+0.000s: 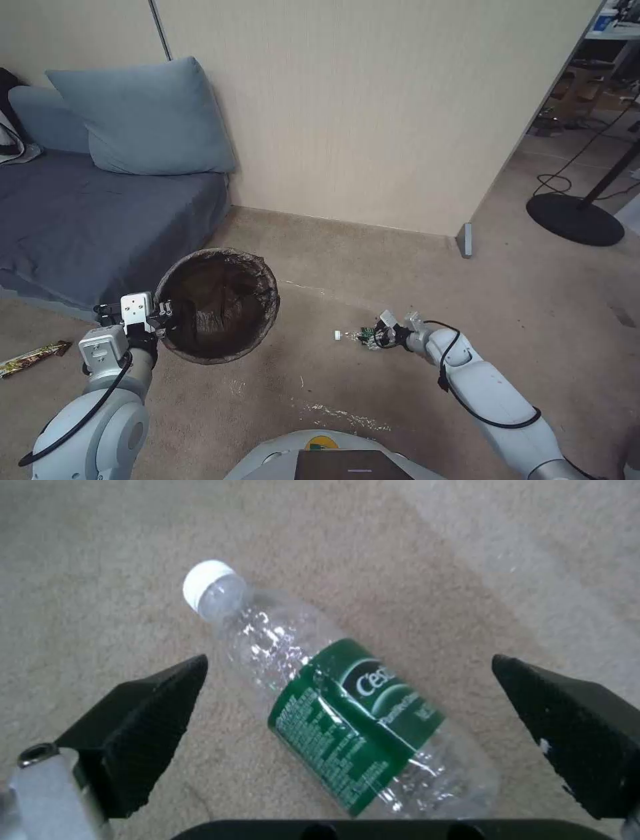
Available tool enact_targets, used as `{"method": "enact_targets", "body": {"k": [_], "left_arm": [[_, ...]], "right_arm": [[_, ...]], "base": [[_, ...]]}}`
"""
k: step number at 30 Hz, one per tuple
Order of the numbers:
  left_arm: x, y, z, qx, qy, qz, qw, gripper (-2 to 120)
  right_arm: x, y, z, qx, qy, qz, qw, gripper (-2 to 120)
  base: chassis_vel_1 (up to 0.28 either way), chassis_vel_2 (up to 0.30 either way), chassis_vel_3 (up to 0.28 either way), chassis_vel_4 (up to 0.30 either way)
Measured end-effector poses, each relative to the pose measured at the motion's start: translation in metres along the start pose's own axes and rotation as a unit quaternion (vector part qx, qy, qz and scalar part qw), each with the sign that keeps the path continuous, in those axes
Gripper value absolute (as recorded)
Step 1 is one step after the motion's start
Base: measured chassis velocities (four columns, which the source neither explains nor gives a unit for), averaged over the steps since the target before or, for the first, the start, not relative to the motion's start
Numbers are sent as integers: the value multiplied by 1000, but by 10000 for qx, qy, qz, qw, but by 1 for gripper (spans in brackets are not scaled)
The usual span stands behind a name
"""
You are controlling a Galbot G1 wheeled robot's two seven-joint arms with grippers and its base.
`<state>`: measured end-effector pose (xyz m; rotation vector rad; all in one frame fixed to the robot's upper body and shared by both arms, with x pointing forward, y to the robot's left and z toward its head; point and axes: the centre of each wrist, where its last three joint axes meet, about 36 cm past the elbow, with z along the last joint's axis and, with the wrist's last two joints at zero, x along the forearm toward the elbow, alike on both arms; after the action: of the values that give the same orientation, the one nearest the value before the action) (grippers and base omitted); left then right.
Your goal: Pick up the trash bin, then pick up the garbage from the floor and place it into the trash bin.
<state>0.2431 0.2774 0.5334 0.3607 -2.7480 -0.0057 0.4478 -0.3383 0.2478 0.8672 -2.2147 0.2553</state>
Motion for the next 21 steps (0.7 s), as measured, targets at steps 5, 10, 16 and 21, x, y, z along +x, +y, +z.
{"method": "enact_targets", "body": {"k": [5, 10, 16, 21], "left_arm": [[0, 0, 1, -10, 15, -16, 10000, 4], [1, 0, 2, -17, 39, -44, 10000, 4], [2, 0, 3, -20, 49, -55, 10000, 4], [2, 1, 4, -30, 74, -66, 9999, 4]], "right_arm": [[-15, 5, 4, -35, 38, -66, 10000, 100], [-26, 11, 6, -66, 40, -128, 9999, 100], [-35, 16, 8, -98, 45, -178, 9998, 100], [-40, 17, 13, -111, 70, -183, 9997, 100]], "base": [[0, 0, 0, 0], [0, 0, 0, 0], [0, 0, 0, 0], [0, 0, 0, 0]]}}
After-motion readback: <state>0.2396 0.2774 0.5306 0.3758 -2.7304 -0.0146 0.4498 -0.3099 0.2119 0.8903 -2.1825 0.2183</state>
